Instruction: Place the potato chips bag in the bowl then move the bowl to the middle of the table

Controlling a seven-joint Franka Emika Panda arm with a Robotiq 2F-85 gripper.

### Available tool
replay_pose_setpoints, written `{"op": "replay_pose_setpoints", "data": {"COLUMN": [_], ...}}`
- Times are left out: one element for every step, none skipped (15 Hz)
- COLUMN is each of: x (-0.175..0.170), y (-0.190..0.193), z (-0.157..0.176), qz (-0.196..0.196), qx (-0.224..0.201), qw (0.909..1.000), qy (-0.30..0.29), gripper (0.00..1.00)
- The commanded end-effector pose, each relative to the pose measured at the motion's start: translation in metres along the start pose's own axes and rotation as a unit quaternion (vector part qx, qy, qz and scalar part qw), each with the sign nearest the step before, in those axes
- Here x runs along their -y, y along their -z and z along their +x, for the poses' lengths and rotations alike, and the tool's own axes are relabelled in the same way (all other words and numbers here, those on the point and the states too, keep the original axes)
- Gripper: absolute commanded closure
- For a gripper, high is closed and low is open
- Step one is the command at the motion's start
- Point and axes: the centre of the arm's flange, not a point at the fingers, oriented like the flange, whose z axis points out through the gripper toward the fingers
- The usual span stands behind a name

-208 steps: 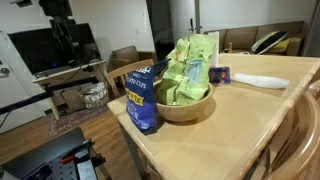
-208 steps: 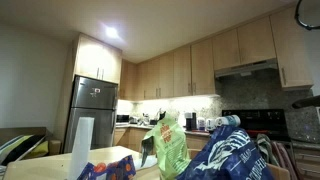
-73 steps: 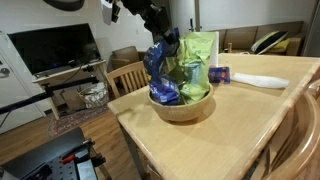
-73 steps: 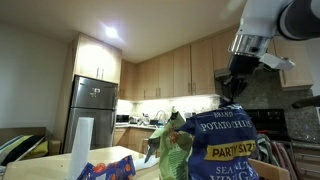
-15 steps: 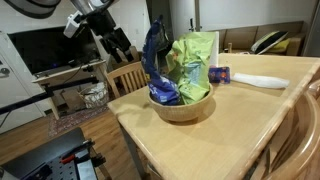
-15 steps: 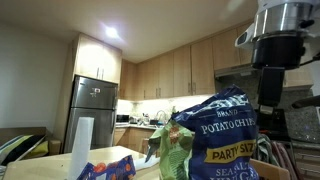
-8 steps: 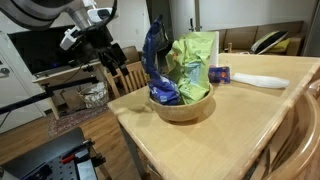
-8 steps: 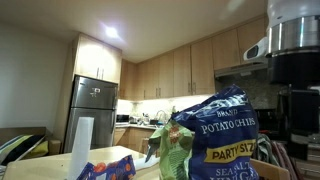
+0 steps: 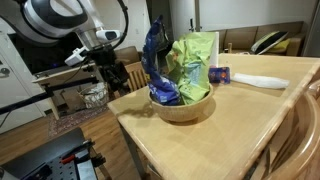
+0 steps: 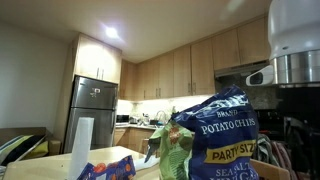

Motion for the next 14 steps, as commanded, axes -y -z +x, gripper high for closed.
{"op": "replay_pose_setpoints", "data": {"x": [-0.002, -0.002, -0.003, -0.003, -0.004, -0.005, -0.006, -0.007, -0.008, -0.009, -0.01, -0.011, -0.011, -0.012], "y": [-0.031, -0.037, -0.042, -0.048, -0.053, -0.058, -0.061, -0.064, -0.067, -0.07, -0.072, -0.074, -0.075, -0.076], "z": [-0.002, -0.001, 0.001, 0.001, 0.002, 0.002, 0.002, 0.001, 0.001, 0.001, 0.001, 0.001, 0.001, 0.001], "qz": [0.001, 0.004, 0.009, 0.009, 0.012, 0.012, 0.014, 0.014, 0.012, 0.012, 0.012, 0.009, 0.008, 0.005], "qx": [-0.01, -0.011, -0.012, -0.01, -0.007, -0.006, -0.004, -0.003, -0.002, 0.001, 0.002, 0.002, 0.002, 0.0], "qw": [0.9997, 0.9995, 0.9994, 0.9993, 0.9993, 0.9993, 0.9993, 0.9992, 0.9992, 0.9991, 0.9991, 0.9991, 0.999, 0.9989], "qy": [0.022, 0.028, 0.032, 0.034, 0.035, 0.036, 0.035, 0.037, 0.038, 0.039, 0.04, 0.041, 0.044, 0.046], "gripper": [0.0, 0.0, 0.0, 0.0, 0.0, 0.0, 0.08, 0.26, 0.34, 0.42, 0.51, 0.58, 0.66, 0.73]}}
